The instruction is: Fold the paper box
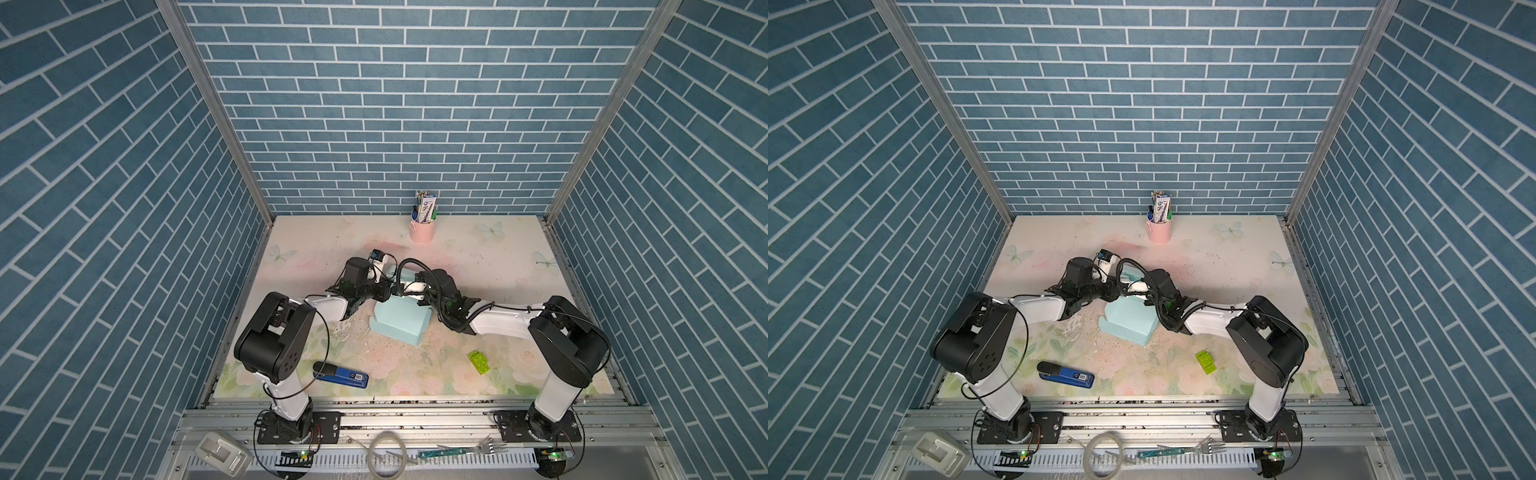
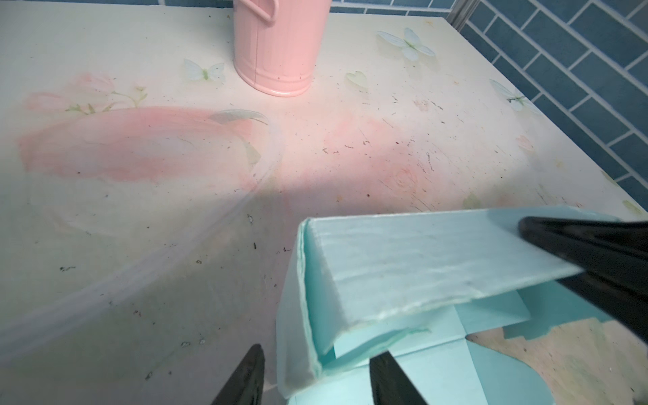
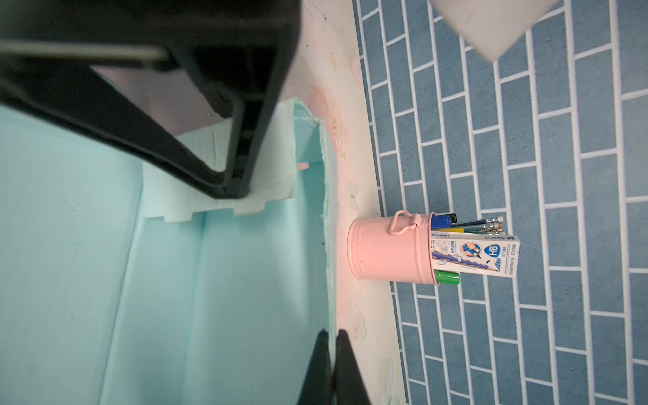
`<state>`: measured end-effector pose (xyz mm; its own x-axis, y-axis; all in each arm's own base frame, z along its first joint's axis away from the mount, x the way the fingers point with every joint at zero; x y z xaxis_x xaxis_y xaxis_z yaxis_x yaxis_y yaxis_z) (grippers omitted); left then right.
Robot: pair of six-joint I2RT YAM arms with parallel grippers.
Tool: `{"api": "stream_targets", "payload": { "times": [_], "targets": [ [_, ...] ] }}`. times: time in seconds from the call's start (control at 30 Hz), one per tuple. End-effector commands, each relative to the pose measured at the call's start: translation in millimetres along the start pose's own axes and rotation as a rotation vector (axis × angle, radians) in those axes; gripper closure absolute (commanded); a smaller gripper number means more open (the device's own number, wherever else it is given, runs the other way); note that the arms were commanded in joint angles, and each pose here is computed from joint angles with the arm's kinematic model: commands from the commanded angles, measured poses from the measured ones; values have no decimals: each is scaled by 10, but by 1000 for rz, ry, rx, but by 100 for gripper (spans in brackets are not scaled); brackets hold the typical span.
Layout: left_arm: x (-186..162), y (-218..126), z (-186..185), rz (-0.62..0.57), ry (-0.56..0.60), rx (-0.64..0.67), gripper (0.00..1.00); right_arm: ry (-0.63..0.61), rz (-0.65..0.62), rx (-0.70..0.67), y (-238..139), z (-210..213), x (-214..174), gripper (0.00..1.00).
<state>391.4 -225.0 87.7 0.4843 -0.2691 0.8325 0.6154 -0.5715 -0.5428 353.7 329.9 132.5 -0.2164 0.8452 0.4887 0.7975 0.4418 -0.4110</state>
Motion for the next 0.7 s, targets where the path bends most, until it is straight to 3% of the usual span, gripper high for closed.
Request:
{"api": "stream_targets", "payload": {
  "times": [0.0, 0.2, 0.27, 0.5, 0.67],
  "targets": [
    [98, -23, 80, -38, 33, 83, 54, 50, -60, -24, -80, -157, 172, 100],
    [242, -80, 27, -111, 70, 90, 61, 64, -65, -27, -118, -177, 175, 100],
    [270, -86, 20, -118, 76, 89, 68, 67, -69, -28, -128, -184, 187, 100],
    [297, -121, -18, -133, 93, 86, 72, 77, -70, -29, -125, -191, 188, 100],
    [282, -148, -27, -139, 92, 93, 82, 91, -68, -31, -101, -194, 183, 100]
  ]
}}
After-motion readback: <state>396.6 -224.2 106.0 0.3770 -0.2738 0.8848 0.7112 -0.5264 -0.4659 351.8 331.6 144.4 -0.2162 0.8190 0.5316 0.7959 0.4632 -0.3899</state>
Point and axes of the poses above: each gripper's point midway between its finger pads, its own y axis out along the fingers, its own z axis along the line the jaws close on, x = y × z, the point moved 1 cm from there along -y, back along the fingers, and after that the axes turned 11 degrees about y, right-handed, at the moved point
